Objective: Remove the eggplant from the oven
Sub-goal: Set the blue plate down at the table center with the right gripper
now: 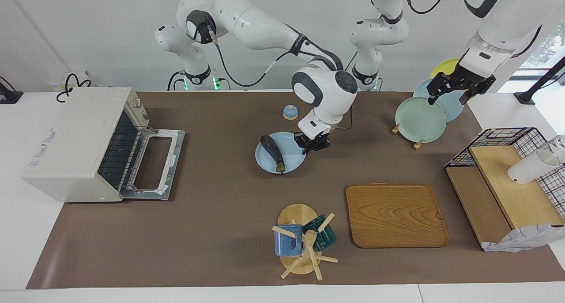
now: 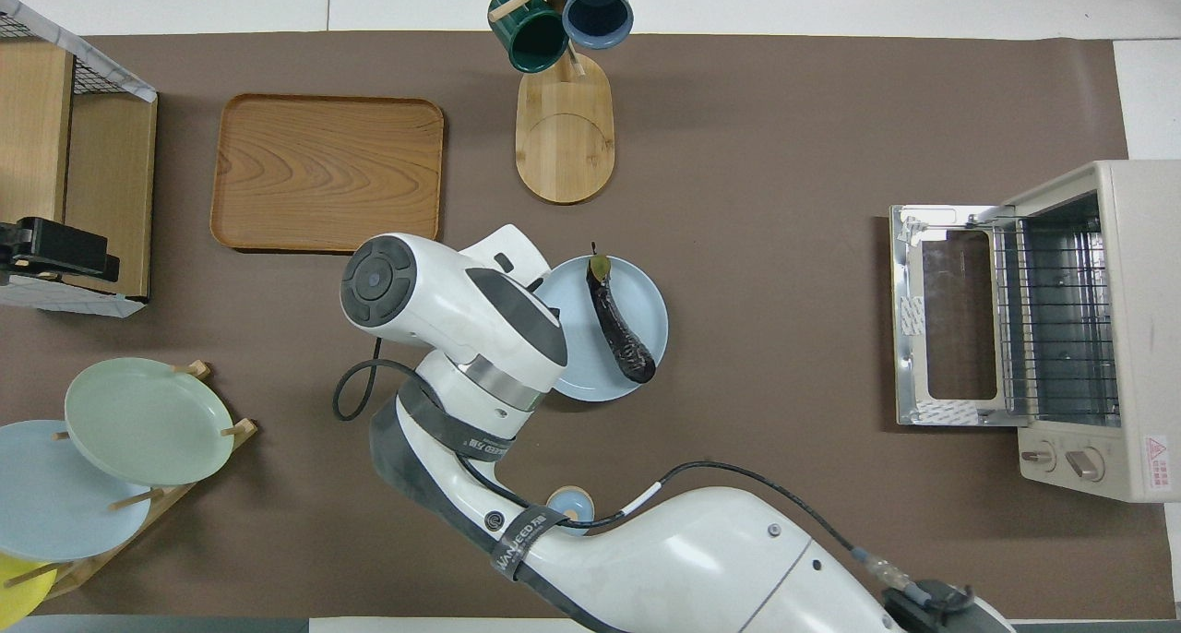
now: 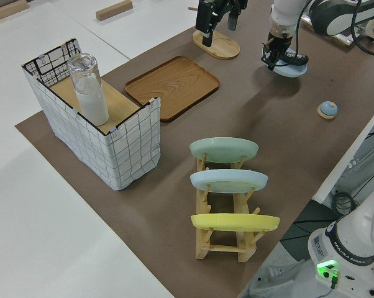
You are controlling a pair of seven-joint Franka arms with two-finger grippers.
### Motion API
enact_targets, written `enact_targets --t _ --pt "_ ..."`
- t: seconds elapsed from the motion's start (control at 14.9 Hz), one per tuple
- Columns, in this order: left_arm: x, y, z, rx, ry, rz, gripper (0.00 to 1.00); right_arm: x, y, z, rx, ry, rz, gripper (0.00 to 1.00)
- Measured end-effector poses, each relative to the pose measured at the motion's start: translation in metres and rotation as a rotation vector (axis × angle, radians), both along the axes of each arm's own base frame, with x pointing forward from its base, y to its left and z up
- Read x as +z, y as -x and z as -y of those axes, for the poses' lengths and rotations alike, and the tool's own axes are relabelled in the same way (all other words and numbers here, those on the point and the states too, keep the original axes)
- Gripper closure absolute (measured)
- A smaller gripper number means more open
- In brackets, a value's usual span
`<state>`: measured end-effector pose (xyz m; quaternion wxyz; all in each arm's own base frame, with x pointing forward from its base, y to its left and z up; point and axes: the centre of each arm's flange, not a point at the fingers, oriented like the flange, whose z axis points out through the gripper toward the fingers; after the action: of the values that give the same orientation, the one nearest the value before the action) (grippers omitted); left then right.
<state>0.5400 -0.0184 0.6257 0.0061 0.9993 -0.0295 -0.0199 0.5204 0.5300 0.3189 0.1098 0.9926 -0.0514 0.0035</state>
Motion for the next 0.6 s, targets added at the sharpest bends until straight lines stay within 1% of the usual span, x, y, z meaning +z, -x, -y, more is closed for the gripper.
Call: enact_targets --t 0.07,0.13,0.27,0.33,0.47,0.6 --pt "0.000 0.000 0.000 0.001 0.000 0.001 0.00 -0.018 0.007 -0.009 0.001 0.009 -0.007 0.97" --pt "0.000 0.000 -0.001 0.001 0.000 0.002 0.00 -0.028 0.010 -0.013 0.003 0.018 -0.010 0.97" --pt "0.000 0.000 -0.002 0.003 0.000 0.003 0.00 -0.018 0.003 -0.010 -0.009 0.013 -0.002 0.97" --pt "0.000 0.000 -0.002 0.004 0.000 0.004 0.00 -0.009 -0.004 -0.006 -0.020 0.001 0.010 0.89" --pt "0.000 -0.001 -0.003 0.005 0.000 0.005 0.00 0.022 -0.019 0.003 -0.045 -0.034 0.044 0.70" --pt "0.001 -0.001 -0.003 0.007 0.000 0.007 0.00 0.066 -0.023 0.010 -0.057 -0.072 0.084 0.50"
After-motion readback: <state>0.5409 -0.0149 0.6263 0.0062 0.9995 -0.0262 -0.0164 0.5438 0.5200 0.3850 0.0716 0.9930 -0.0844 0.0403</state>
